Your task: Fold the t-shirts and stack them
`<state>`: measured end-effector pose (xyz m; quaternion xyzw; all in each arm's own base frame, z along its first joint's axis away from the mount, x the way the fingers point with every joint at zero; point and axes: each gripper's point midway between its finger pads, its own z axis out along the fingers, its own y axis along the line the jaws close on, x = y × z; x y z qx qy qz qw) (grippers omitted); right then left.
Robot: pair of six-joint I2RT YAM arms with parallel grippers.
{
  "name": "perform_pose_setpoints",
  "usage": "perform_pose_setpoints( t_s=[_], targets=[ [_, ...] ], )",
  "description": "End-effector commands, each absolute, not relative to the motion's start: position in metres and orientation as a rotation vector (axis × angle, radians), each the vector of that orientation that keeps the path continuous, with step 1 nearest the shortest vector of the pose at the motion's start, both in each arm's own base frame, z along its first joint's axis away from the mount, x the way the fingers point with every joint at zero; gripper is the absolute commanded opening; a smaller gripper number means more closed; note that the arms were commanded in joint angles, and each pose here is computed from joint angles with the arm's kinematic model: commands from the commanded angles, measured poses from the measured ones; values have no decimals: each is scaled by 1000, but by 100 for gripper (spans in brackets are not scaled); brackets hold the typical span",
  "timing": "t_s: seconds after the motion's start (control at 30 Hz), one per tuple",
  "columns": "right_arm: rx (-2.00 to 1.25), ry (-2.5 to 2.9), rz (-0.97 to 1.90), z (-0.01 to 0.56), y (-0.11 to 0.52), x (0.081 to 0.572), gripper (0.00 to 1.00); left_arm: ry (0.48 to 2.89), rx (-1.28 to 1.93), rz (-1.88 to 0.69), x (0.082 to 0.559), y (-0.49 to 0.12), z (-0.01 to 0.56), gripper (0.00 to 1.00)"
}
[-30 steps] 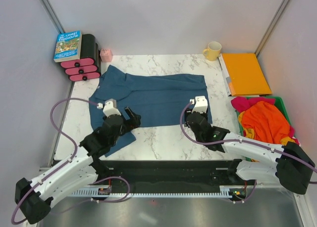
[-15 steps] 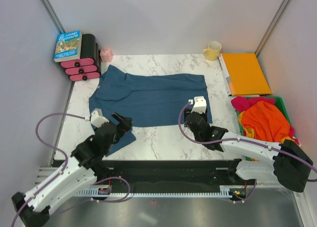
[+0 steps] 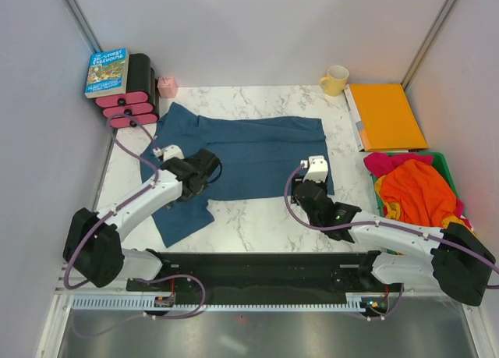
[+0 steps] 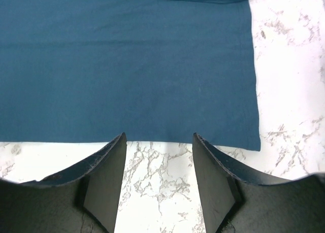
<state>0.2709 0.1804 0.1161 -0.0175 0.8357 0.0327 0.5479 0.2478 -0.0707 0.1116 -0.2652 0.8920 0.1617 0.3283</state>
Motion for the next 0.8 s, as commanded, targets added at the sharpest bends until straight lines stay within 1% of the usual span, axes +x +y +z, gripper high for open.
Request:
perform_pose_setpoints(
  t_s=[0.0,0.03,0.17,0.33,0.47,0.77],
  targets=[
    [-12,1962,181,121,192,269,62,2382,-903,415,227,-33,87,97],
    [-15,1965,191,121,194,269,62,2364,-939,376,229,-31,86,95],
    [-20,1961,227,122,199,268,62,2384,-1071,364,219,-16,68,91],
    [-26,1972,222,117,199,267,62,2442,-1138,276,212,-28,47,89],
    [-28,1973,220,116,199,267,62,2514,-1189,234,193,-38,22,87],
    [-47,1999,207,106,205,270,61,2529,-1152,229,162,-39,7,80]
  ],
)
